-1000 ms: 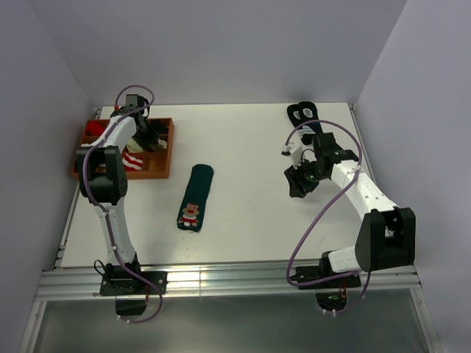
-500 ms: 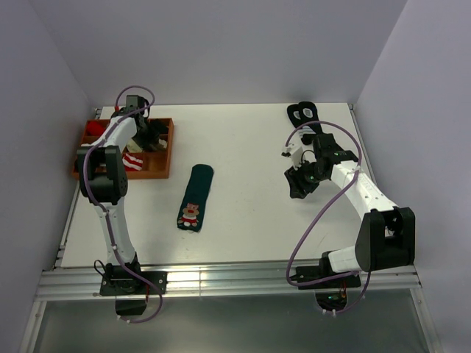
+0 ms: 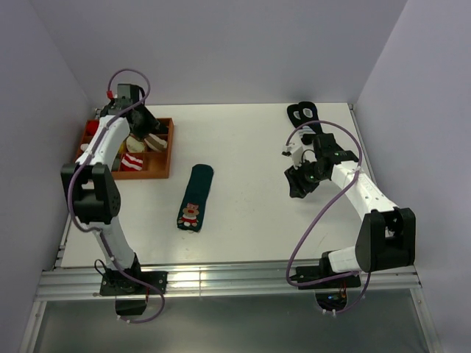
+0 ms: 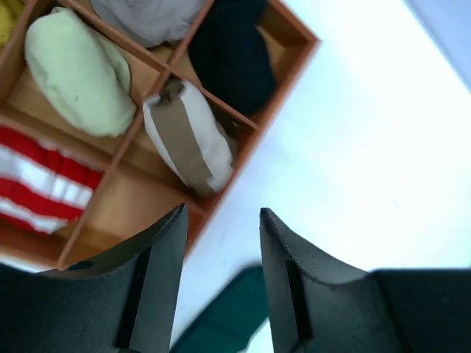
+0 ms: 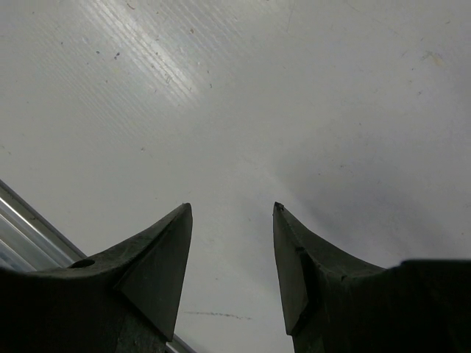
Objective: Roll the socks
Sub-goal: Place the sock in the storage box, then reset both arms
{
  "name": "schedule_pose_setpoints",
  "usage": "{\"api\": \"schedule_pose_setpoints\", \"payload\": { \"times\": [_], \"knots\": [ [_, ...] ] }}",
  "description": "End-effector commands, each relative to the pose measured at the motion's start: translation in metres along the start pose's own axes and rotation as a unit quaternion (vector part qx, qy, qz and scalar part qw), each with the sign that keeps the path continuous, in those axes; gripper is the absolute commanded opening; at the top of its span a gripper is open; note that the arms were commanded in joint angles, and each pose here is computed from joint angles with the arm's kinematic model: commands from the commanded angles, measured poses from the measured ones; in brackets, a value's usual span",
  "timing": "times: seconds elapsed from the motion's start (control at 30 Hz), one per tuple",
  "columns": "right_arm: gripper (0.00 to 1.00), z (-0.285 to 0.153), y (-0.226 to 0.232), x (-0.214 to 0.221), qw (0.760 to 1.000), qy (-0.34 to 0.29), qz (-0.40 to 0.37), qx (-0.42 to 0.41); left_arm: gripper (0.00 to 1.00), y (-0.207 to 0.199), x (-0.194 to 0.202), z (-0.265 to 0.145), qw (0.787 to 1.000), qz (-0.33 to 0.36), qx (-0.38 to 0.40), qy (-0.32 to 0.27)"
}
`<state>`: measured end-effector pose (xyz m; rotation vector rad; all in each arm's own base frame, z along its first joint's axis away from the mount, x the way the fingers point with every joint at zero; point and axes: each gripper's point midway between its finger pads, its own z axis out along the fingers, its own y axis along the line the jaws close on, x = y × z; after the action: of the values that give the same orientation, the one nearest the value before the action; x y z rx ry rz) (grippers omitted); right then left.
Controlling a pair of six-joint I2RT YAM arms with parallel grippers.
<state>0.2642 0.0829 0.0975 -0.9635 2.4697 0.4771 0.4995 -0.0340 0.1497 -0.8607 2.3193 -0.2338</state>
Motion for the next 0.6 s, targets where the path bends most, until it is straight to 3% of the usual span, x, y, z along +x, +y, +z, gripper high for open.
{"api": "schedule_pose_setpoints", "payload": {
  "times": [0.0, 0.17, 0.2, 0.37, 0.57],
  "knots": [
    [0.55, -0.016, -0.006, -0.024, 0.998, -0.05, -0.009, 0.026, 0.5, -0.025, -0.015, -0.065, 0.997, 0.01, 0.062, -0.05],
    [0.56, -0.031, -0.002, -0.037, 0.995, -0.092, -0.013, 0.038, 0.5, -0.048, 0.017, -0.116, 0.989, 0.039, 0.12, -0.076],
    [0.56, -0.037, 0.001, -0.041, 0.994, -0.104, -0.014, 0.042, 0.5, -0.066, 0.029, -0.145, 0.982, 0.053, 0.16, -0.09],
    [0.57, -0.062, 0.008, -0.06, 0.985, -0.161, -0.026, 0.06, 0.5, -0.098, 0.107, -0.198, 0.96, 0.094, 0.245, -0.095],
    [0.6, -0.082, 0.022, -0.074, 0.975, -0.211, -0.032, 0.059, 0.5, -0.122, 0.198, -0.233, 0.931, 0.145, 0.324, -0.088]
  ]
}}
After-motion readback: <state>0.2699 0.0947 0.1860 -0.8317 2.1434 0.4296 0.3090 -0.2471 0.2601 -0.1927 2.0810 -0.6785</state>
